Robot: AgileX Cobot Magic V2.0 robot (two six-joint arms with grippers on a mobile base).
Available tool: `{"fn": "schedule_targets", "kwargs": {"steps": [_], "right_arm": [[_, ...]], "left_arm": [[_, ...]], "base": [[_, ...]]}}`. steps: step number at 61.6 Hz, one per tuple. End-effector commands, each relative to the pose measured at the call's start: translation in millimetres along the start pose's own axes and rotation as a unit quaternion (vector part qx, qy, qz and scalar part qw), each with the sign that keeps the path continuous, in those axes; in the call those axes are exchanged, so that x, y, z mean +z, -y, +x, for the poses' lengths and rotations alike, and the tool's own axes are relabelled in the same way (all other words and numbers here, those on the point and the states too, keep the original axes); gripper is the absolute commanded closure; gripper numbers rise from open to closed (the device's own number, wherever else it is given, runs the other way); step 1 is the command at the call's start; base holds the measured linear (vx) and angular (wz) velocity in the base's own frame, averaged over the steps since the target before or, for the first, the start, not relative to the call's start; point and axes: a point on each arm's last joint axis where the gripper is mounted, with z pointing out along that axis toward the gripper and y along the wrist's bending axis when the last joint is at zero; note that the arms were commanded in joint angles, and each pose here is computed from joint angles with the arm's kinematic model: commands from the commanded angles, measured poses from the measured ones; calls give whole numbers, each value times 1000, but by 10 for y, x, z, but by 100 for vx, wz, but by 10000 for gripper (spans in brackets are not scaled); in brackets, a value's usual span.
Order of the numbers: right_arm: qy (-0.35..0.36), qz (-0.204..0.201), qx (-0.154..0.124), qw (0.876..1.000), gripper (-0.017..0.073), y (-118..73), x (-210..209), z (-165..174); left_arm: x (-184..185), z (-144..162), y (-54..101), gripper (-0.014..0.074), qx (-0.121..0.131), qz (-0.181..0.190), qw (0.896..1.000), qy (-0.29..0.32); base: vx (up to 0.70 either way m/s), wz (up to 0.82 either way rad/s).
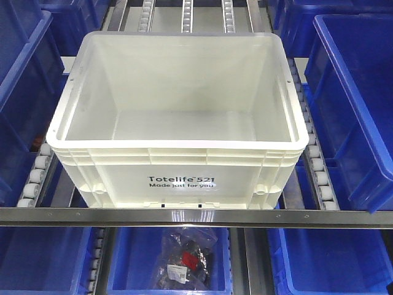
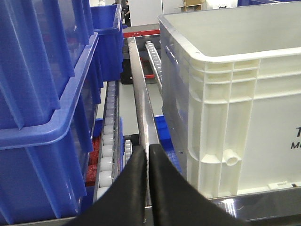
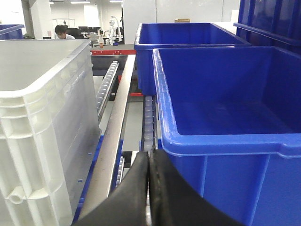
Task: Move bin from left to right shelf
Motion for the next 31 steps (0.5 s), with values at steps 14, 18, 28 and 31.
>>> {"fn": "schedule_targets", "kwargs": {"steps": [14, 18, 28, 31], "right_arm": [[43, 4, -6, 999, 568, 6, -6, -57], [45, 4, -6, 999, 568, 6, -6, -60], [44, 4, -6, 999, 568, 6, -6, -59], [44, 4, -6, 999, 568, 6, -6, -59]], "left_arm": [[-17, -146, -17, 600, -8, -7, 999, 51], [-17, -145, -17, 600, -8, -7, 999, 51], [-16, -136, -15, 600, -9, -6, 999, 46], [-16, -136, -15, 600, -9, -6, 999, 46]], "base": [[0, 0], [0, 0], [0, 0], [0, 0]]}}
